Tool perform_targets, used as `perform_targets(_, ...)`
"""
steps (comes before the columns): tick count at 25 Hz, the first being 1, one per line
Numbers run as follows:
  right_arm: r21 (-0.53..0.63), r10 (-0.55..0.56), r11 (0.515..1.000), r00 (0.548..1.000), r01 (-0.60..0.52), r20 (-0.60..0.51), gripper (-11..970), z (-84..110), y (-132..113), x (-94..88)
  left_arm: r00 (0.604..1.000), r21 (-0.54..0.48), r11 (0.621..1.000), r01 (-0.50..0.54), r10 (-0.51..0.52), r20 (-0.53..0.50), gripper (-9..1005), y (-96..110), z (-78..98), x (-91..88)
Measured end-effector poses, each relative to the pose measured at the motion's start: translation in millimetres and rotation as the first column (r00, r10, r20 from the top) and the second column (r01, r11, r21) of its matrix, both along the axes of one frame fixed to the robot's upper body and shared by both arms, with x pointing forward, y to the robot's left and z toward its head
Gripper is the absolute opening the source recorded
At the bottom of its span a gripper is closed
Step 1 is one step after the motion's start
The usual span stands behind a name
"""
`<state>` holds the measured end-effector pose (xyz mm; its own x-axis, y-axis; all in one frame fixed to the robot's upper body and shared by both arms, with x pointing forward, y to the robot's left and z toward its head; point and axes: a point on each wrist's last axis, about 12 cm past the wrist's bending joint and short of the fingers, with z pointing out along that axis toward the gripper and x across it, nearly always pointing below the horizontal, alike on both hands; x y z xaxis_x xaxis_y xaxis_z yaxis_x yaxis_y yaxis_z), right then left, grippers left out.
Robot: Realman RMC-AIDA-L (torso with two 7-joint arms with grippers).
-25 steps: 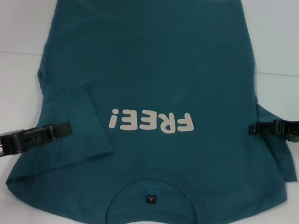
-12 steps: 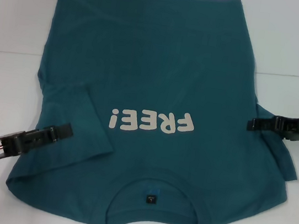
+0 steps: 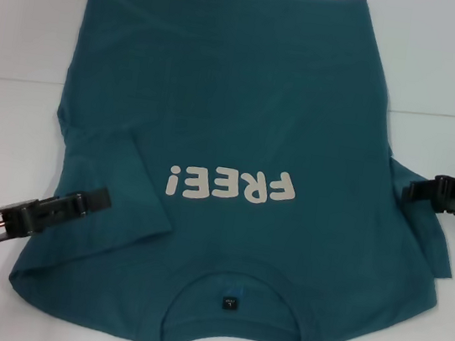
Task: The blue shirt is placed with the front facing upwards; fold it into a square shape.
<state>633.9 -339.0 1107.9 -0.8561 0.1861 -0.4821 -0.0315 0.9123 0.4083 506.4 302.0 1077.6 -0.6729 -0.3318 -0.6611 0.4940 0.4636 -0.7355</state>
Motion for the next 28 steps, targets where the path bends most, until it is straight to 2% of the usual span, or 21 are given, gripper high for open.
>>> perform_targets(1,-0.003,-0.002,1.0,1.0,0.002,-0.002,718,-0.1,-0.1,0.2,1.0,0.0,1.0,0.0,0.0,0.0,923,0.0,0.0,0.0)
perform_targets(4,-0.004,-0.007,1.0,1.0,0.007,-0.002,509,0.1,-1.4,0.2,1.0,0.0,1.0,0.0,0.0,0.0,922,0.0,0.0,-0.1)
perform_targets(14,-0.011,-0.024,1.0,1.0,0.024,-0.008,267,-6.5,-1.0,0.6,1.0,0.0,1.0,-0.004,0.004,0.0,921,0.5,-0.2,-0.1)
perform_targets(20,-0.01,-0.022,1.0,1.0,0.022,-0.009,34,-4.6,-2.7,0.5,1.0,-0.001,1.0,-0.003,0.003,0.001,920,0.5,0.0,-0.2)
perform_targets(28,-0.015,-0.032,0.999,0.999,0.032,-0.004,3,5.1,-17.4,-1.4,1.0,-0.005,1.0,-0.003,0.003,0.001,919,0.2,0.6,0.4)
